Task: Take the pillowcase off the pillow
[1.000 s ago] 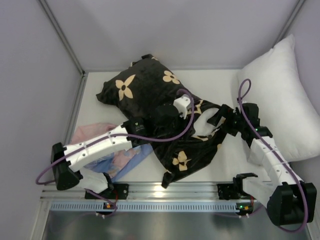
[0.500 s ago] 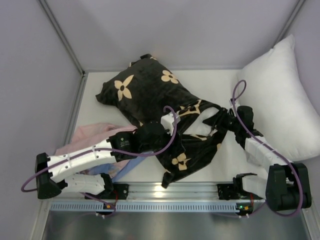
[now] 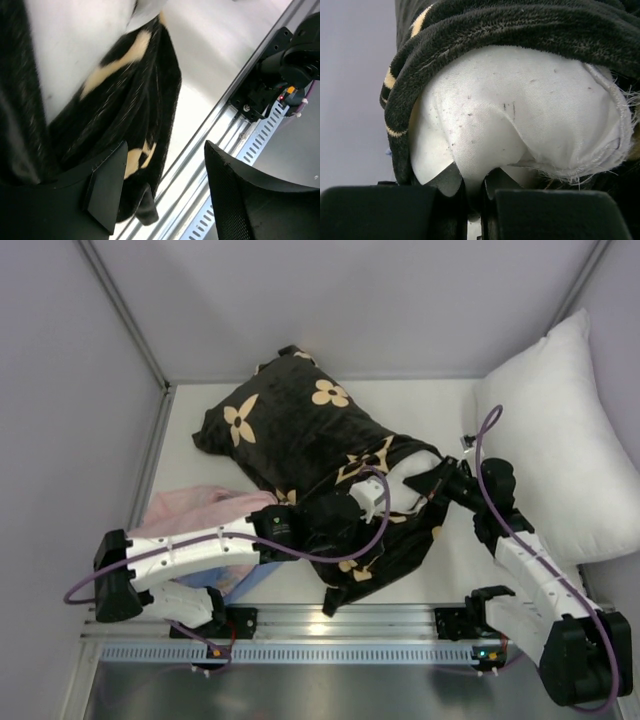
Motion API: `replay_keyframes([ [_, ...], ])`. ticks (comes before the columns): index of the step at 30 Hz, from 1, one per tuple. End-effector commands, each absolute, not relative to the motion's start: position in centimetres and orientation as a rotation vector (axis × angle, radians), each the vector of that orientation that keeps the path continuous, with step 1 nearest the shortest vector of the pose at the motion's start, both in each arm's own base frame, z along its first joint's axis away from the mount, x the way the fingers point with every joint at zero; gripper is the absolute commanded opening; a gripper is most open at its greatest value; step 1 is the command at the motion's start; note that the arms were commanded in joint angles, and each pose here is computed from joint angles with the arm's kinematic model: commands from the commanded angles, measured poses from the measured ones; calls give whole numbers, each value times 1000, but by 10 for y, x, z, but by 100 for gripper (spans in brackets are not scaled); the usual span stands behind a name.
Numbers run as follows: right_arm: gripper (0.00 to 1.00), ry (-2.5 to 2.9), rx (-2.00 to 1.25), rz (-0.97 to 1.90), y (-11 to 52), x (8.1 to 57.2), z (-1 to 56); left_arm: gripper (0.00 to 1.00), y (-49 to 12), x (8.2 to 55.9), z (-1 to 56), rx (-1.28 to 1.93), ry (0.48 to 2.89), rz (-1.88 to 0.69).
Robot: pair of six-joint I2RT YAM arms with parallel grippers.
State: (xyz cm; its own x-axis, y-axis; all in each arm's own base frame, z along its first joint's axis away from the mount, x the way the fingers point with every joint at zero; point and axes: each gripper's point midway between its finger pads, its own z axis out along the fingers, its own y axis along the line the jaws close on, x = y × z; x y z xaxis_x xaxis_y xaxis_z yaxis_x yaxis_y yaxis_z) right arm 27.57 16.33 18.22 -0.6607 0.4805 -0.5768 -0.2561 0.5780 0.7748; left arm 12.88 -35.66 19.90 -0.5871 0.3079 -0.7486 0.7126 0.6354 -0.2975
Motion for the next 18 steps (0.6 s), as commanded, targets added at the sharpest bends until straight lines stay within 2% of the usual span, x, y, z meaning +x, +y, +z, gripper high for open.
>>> replay_keyframes([
  [1,0,1893,89,1211,173,270,219,67,-380,136,232,969,1977,-736],
  [8,0,1896,50,1229,175,261,225,81,-397,159,244,1046,1886,-653],
  [18,0,1873,-2,1256,178,251,245,81,-380,203,195,1054,2063,-670],
])
